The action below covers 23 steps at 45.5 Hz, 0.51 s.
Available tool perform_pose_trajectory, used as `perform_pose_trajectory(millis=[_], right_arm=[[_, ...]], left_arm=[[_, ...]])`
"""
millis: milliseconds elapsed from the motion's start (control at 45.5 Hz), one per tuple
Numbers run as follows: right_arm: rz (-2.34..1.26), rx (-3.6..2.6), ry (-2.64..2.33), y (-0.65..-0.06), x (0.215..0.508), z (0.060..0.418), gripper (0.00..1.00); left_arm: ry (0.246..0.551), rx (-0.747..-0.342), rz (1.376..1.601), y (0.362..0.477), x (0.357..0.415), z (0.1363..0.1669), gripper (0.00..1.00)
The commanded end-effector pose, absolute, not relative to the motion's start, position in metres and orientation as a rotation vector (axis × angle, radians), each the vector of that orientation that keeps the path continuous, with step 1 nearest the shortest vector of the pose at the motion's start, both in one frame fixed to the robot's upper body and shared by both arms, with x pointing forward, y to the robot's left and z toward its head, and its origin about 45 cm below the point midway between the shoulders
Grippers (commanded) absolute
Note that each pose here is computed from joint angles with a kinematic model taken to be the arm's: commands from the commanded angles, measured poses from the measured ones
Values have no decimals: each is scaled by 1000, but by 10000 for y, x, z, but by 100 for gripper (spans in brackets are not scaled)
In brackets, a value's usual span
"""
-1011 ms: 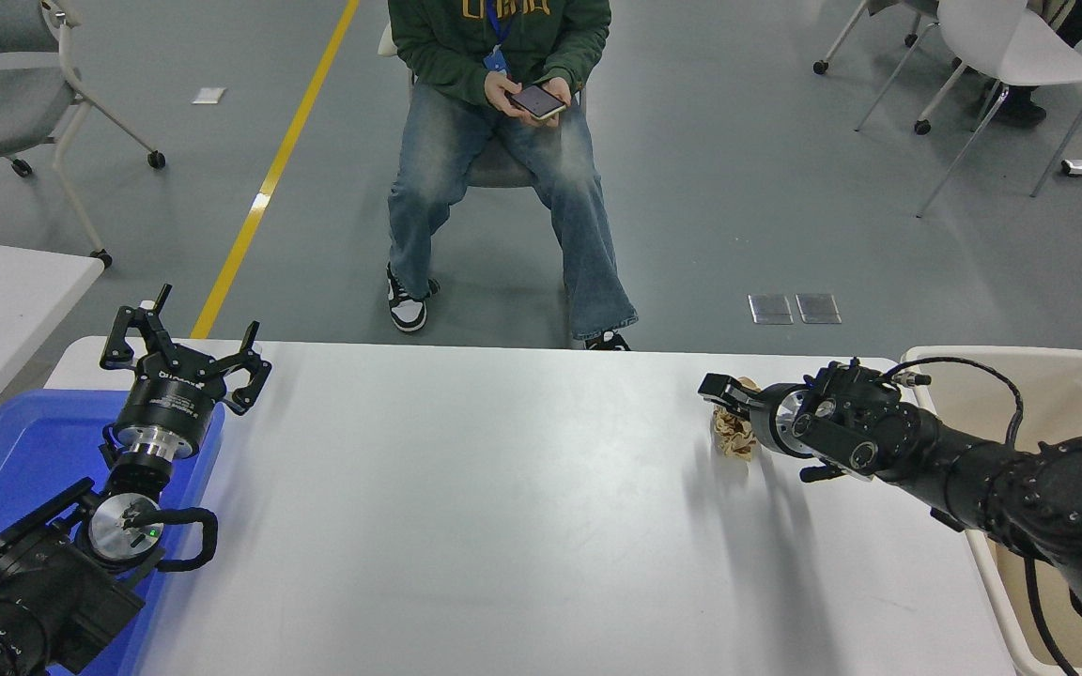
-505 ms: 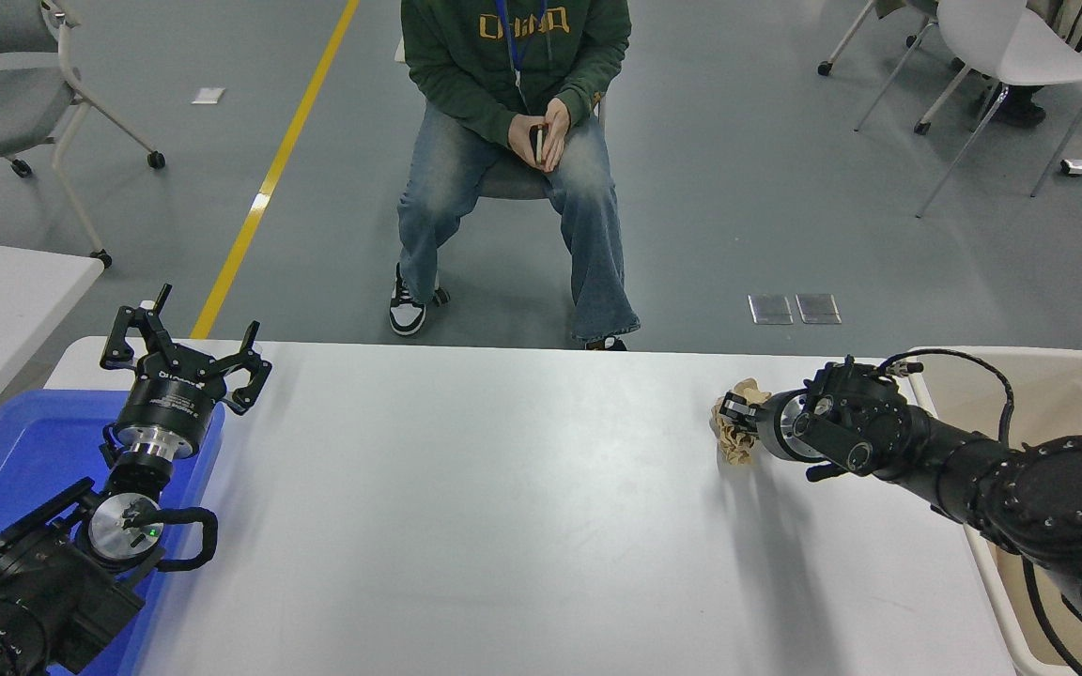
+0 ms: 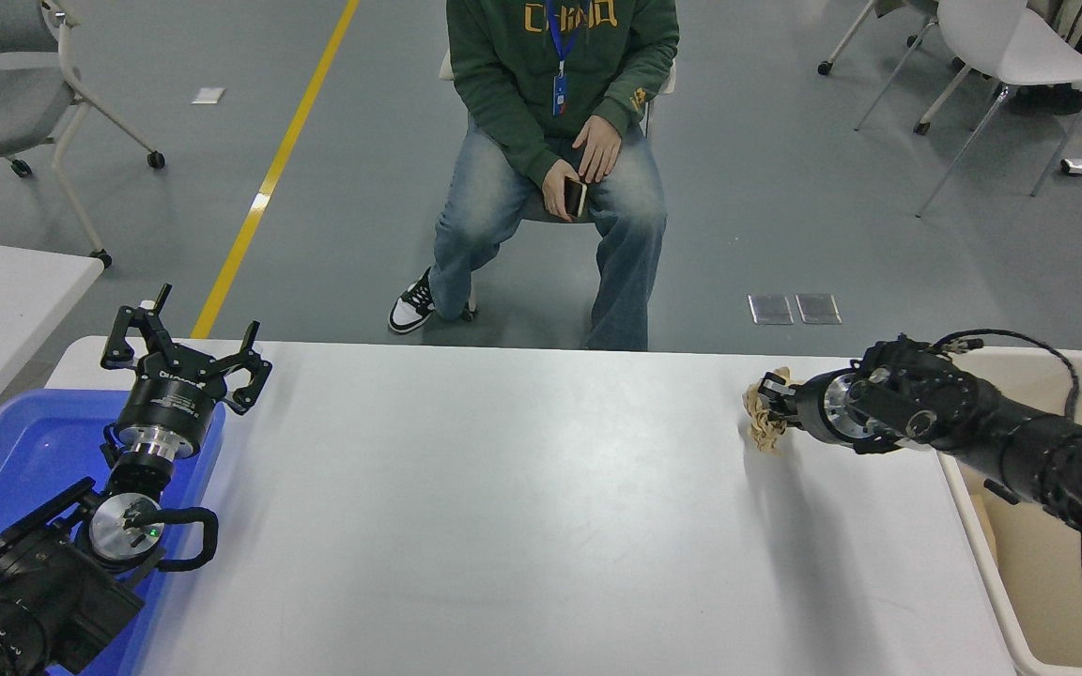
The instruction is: Clean the table surface
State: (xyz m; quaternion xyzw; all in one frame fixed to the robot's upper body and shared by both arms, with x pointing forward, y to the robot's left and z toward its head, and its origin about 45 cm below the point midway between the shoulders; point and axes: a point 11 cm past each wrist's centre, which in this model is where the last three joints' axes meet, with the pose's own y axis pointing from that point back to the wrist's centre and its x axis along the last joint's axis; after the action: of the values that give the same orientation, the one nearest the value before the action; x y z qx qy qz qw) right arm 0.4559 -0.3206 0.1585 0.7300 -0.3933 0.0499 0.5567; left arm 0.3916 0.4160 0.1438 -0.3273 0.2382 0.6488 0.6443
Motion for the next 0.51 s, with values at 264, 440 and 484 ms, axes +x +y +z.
perform_pose_trajectory(millis=[264, 440, 484], right_arm=[[216, 1782, -979, -3726, 4459, 2868, 0], [222, 1787, -982, -3922, 4348, 3141, 0], [217, 1781, -980, -3993, 4313, 3177, 0]], left_arm=[[542, -745, 1477, 4160, 3916, 1438, 100], [542, -745, 1477, 4160, 3916, 1438, 100], [543, -746, 1476, 4156, 3918, 1440, 100]])
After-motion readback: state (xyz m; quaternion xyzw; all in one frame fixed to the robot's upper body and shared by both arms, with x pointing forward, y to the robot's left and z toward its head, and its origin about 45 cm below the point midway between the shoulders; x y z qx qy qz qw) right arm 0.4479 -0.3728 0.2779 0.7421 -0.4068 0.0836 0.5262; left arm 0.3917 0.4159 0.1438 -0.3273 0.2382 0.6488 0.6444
